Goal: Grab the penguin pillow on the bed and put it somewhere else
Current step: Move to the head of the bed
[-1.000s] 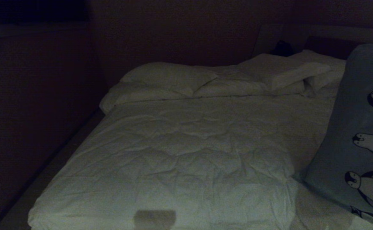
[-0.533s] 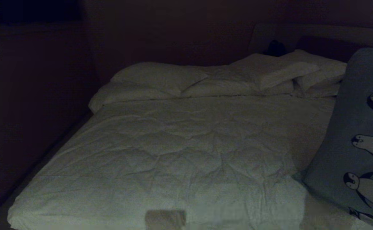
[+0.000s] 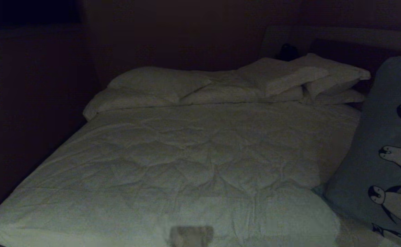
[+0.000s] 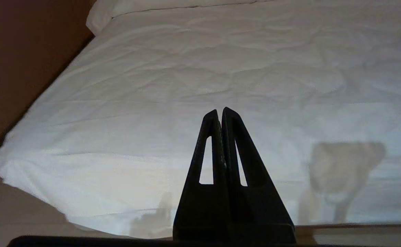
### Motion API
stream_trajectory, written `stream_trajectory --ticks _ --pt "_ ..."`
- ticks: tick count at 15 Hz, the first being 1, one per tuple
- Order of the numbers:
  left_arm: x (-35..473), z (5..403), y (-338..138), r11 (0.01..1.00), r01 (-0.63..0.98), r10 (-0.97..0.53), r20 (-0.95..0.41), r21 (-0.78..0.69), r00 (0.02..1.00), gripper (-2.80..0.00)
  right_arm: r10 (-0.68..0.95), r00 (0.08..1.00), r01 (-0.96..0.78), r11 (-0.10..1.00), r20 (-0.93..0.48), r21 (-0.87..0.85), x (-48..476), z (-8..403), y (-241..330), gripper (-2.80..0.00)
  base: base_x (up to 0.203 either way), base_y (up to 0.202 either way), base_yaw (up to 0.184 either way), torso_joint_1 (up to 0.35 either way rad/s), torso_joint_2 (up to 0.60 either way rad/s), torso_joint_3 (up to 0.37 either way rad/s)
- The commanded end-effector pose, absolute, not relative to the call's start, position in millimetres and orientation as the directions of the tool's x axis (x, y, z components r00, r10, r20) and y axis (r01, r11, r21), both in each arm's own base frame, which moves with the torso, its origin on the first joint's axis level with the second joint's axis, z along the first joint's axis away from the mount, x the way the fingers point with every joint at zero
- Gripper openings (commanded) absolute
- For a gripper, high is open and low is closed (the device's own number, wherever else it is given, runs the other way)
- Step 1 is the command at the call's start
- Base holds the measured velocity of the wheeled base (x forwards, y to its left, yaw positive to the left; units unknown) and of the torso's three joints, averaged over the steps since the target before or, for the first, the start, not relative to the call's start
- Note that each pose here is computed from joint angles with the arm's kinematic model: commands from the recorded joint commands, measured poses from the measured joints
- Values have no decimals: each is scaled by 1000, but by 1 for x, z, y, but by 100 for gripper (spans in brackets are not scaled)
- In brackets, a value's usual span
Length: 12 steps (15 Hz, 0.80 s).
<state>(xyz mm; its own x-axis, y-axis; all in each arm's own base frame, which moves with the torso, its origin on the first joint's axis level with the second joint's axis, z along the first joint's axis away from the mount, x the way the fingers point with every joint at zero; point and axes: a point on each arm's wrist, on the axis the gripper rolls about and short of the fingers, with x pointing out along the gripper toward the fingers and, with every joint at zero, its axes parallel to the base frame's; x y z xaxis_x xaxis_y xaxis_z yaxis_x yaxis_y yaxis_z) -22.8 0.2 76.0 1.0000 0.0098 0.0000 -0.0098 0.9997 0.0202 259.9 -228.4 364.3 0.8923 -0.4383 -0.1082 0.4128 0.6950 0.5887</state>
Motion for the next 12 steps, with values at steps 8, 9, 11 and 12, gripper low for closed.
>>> stream_trajectory --ticks 8,9,11,12 --pt "-23 76 0 1000 -11 11 0 20 1000 -280 -423 897 411 688 -130 598 263 357 -236 -280 0 -192 1 3 2 1" --pt "-23 76 0 1000 -11 11 0 20 1000 -280 -423 897 412 687 -131 598 264 356 -236 -280 0 -196 -3 2 3 2" --pt "-23 76 0 1000 -11 11 -1 20 1000 -280 -422 896 414 685 -137 599 264 354 -237 -280 0 -195 3 0 3 2" --pt "-23 76 0 1000 -11 11 0 20 1000 -280 -422 896 415 685 -137 599 265 354 -237 -280 0 -193 0 5 -2 3"
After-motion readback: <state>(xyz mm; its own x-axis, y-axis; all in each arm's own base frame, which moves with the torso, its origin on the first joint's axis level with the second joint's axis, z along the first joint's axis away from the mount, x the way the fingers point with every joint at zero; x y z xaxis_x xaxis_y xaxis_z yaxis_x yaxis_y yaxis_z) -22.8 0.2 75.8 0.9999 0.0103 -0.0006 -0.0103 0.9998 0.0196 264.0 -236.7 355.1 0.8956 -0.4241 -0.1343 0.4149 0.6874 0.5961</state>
